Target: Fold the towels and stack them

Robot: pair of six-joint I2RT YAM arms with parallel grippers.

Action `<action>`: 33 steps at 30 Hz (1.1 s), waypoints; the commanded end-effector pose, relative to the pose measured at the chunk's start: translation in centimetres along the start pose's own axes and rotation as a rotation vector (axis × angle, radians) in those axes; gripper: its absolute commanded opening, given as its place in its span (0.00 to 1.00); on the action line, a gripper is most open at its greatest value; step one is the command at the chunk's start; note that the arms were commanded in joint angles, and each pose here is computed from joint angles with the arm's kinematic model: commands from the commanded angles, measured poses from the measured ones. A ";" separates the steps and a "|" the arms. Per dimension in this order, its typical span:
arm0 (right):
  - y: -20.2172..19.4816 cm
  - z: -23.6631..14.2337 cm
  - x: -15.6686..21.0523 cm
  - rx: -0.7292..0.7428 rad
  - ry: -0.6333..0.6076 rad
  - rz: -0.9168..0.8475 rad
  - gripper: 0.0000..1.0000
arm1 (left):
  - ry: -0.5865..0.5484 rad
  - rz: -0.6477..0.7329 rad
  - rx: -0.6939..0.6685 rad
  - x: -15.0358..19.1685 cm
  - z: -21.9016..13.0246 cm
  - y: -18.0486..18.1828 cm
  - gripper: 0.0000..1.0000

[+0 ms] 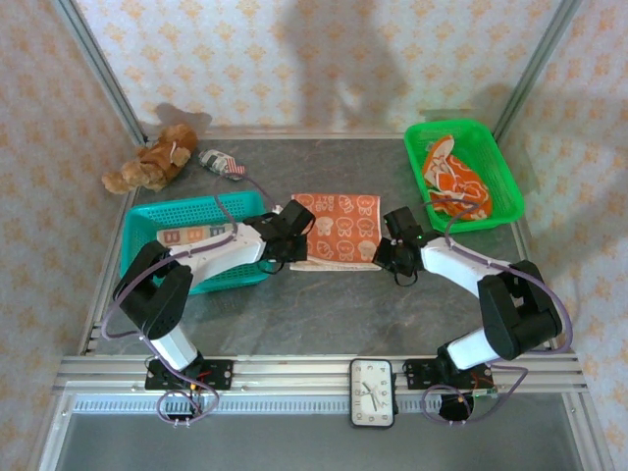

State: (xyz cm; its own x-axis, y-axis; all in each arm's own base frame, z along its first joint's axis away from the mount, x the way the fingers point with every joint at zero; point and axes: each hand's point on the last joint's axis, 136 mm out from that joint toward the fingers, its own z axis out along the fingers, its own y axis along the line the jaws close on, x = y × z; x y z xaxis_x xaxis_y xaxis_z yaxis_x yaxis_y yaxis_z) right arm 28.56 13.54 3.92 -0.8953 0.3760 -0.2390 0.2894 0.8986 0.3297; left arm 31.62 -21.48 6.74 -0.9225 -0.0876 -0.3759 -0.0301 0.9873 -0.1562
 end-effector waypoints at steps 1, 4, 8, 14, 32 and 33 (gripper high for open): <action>-0.4 0.2 -0.1 0.022 -0.015 -0.016 0.14 | 0.108 0.034 -0.061 2.7 1.1 1.3 0.20; -0.3 -0.1 -0.3 0.018 -0.025 -0.016 0.16 | 0.101 0.044 -0.064 2.4 0.5 1.3 0.37; -0.3 -0.9 -0.7 0.028 -0.043 -0.027 0.32 | 0.082 0.061 -0.079 1.7 -0.5 1.4 0.53; 0.5 -2.3 -1.7 0.015 -0.077 -0.055 0.34 | 0.049 0.068 -0.056 -0.2 -2.5 0.3 0.65; 2.8 1.8 -1.0 0.002 0.004 -0.118 0.10 | 0.102 0.005 -0.068 0.0 4.4 -1.1 0.09; 2.4 1.9 -0.7 0.014 0.006 -0.122 0.11 | 0.108 -0.002 -0.059 0.5 4.5 -1.0 0.09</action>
State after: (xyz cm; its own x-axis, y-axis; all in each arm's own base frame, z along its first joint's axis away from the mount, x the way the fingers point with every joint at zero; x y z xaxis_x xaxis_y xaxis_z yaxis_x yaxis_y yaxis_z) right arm 30.43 16.15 3.42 -0.9279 0.2754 -0.2514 0.1949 0.9329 0.3027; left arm 33.34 -23.49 2.80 -0.9629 -0.0495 -0.2654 -0.0253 0.9953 -0.0940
